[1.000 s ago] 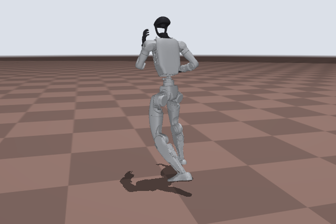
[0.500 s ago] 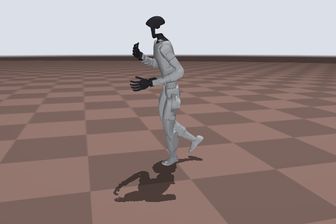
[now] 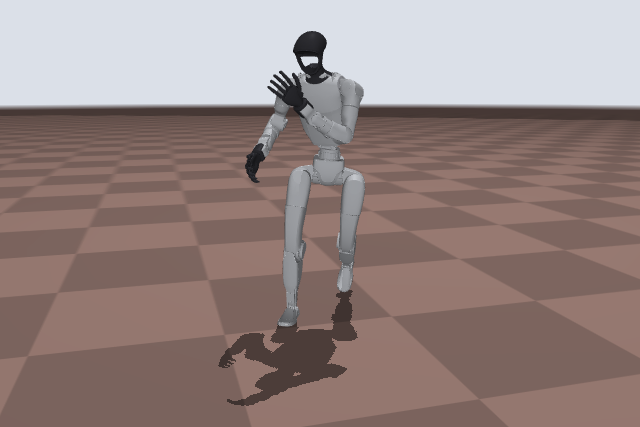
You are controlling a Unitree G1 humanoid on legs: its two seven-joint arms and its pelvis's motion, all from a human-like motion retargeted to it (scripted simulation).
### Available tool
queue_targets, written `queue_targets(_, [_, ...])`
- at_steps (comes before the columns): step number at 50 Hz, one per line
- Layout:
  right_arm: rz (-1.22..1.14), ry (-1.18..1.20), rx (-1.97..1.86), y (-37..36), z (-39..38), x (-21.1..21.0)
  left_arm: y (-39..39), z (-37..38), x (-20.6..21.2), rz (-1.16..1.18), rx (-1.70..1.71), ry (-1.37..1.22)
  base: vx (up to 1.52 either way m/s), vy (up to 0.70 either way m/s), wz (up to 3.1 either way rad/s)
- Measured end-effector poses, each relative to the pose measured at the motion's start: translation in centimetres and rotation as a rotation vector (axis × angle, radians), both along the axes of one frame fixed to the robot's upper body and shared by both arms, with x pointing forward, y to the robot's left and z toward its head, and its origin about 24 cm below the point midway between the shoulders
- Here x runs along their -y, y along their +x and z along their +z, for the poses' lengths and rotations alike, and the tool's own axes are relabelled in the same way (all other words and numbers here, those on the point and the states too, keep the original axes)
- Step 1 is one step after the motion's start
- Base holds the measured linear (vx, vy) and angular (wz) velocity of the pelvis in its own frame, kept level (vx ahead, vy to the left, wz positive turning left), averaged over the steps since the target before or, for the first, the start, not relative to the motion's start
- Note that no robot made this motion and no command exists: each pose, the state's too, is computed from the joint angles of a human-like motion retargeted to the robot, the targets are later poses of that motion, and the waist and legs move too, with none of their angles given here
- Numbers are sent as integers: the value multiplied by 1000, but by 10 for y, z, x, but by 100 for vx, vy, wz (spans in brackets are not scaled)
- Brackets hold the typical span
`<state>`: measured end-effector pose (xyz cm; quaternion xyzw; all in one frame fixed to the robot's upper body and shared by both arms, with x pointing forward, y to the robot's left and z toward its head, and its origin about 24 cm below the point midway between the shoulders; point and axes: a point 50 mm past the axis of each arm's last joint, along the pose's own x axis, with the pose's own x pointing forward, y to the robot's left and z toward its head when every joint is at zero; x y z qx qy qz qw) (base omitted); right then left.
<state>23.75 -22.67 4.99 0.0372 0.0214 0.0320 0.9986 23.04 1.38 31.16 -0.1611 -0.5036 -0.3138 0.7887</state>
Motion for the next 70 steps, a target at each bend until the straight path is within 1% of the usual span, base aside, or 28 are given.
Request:
queue_targets(4, [234, 313, 264, 43, 60, -87, 28, -128, -68, 216, -457, 238, 72, -21, -12])
queue_targets(8, [439, 379, 629, 40, 157, -157, -17, -198, -154, 295, -813, 337, 73, -13, -69])
queue_targets(13, [653, 477, 937, -10, 217, -180, -62, -200, -229, 494, -977, 509, 82, 10, -48])
queue_targets(17, [926, 540, 865, -36, 205, -188, -87, -191, -254, 542, -1047, 386, 90, 30, -2])
queue_targets(21, [1038, 626, 638, -42, 162, -185, -86, -200, -249, 614, -977, 264, 90, 35, 129])
queue_targets(23, [878, 569, 558, -36, 134, -174, -58, -201, -234, 682, -879, 229, 87, 28, 150])
queue_targets(25, [583, 392, 482, -29, 101, -152, -15, -185, -214, 885, -759, 39, 86, 20, 154])
queue_targets(26, [457, 316, 430, -28, 84, -140, 3, -170, -194, 796, -709, -21, 86, 18, 172])
queue_targets(28, [361, 263, 304, -36, 57, -115, 26, -127, -150, 577, -552, -109, 87, 17, 203])
queue_targets(31, [391, 336, 163, -52, 42, -79, 21, -58, -107, 336, -287, -248, 90, 12, 255])
queue_targets(36, [521, 400, 58, -62, 44, -47, -4, 6, -65, 197, 98, -99, 99, -9, 225])
queue_targets(39, [524, 378, 10, -60, 43, -36, -11, 18, -35, -112, 75, -55, 108, -28, 126])
queue_targets(40, [504, 362, 8, -60, 42, -32, -9, 19, -27, -145, 61, -37, 110, -34, 20])
queue_targets(42, [439, 321, 42, -57, 42, -30, -1, 18, -20, -23, 78, 4, 108, -34, -55])
queue_targets(45, [348, 272, 118, -35, 45, -49, 17, -7, -38, 108, -11, 60, 103, -28, -90])
queue_targets(46, [314, 249, 172, -22, 50, -61, 24, -23, -57, 347, 6, 88, 97, -23, -46])
queue_targets(48, [254, 221, 289, 2, 69, -88, 30, -71, -94, 612, -132, 93, 95, -23, -25])
queue_targets(51, [252, 305, 499, 21, 114, -127, 13, -150, -151, 711, -500, 90, 94, -24, -86])
queue_targets(54, [340, 497, 664, 12, 157, -157, -30, -190, -200, 753, -743, 160, 97, -17, -179])
queue_targets(55, [381, 553, 709, 6, 171, -168, -44, -195, -212, 744, -812, 125, 99, -4, -193])
queue_targets(56, [423, 610, 742, 0, 184, -181, -57, -197, -223, 680, -911, -49, 99, 2, -184])
queue_targets(57, [486, 612, 790, -7, 196, -190, -68, -198, -236, 748, -920, 67, 99, 8, -172])
queue_targets(58, [557, 585, 848, -14, 207, -197, -77, -197, -249, 860, -884, 341, 101, 14, -156])
queue_targets(60, [699, 468, 947, -22, 221, -207, -88, -186, -268, 925, -878, 488, 104, 22, -128])
queue_targets(63, [884, 211, 1019, -24, 219, -206, -95, -160, -279, 992, -775, 769, 107, 29, -15])
queue_targets(65, [924, 88, 981, -22, 202, -201, -89, -147, -272, 1032, -669, 807, 106, 29, 120])
queue_targets(68, [814, -10, 873, -18, 165, -185, -57, -138, -244, 983, -506, 603, 104, 23, 144])
queue_targets(70, [655, -71, 764, -13, 134, -166, -19, -128, -214, 869, -414, 366, 98, 10, 78])
